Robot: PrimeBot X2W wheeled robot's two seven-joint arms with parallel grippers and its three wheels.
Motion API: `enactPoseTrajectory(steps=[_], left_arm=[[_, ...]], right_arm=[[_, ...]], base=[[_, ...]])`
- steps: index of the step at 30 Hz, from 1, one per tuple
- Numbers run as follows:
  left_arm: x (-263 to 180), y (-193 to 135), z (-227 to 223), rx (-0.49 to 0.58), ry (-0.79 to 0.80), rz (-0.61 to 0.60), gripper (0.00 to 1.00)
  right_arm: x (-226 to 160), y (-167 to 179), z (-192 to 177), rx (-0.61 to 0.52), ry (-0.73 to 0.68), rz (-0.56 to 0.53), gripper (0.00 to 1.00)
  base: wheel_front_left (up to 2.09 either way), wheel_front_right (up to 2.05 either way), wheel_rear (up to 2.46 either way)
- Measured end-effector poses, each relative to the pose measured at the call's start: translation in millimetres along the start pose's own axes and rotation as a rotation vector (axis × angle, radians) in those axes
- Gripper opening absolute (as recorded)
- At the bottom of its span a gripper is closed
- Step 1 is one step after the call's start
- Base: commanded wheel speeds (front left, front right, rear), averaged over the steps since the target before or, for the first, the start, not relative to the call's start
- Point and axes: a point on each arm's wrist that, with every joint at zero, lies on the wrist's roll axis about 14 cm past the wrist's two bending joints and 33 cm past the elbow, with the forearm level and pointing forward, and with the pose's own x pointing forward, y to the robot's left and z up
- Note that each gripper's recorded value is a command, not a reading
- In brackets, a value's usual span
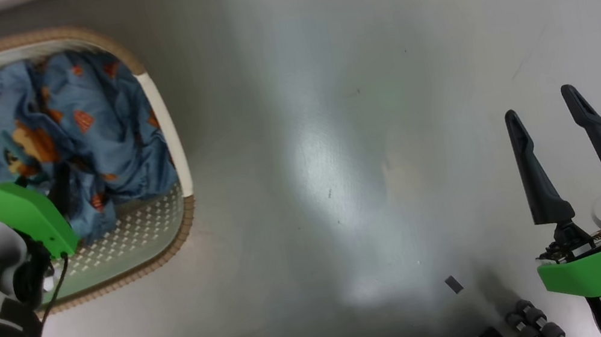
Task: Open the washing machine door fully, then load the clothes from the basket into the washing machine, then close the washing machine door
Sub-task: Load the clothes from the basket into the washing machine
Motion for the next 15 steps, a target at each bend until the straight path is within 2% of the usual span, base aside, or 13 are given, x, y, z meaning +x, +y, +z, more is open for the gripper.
enactPoseTrajectory(steps=[9, 15], left_arm=[[22, 5, -8, 0.014, 0.049, 0.009, 1.00], [31, 11, -17, -0.019, 0.096, 0.035, 1.00]], right_arm=[[1, -5, -13, -0.010, 0.031, -0.014, 1.00], [1, -7, -15, -0.020, 0.034, -0.016, 1.00]], base=[[0.00, 0.00, 0.00], [0.00, 0.00, 0.00]])
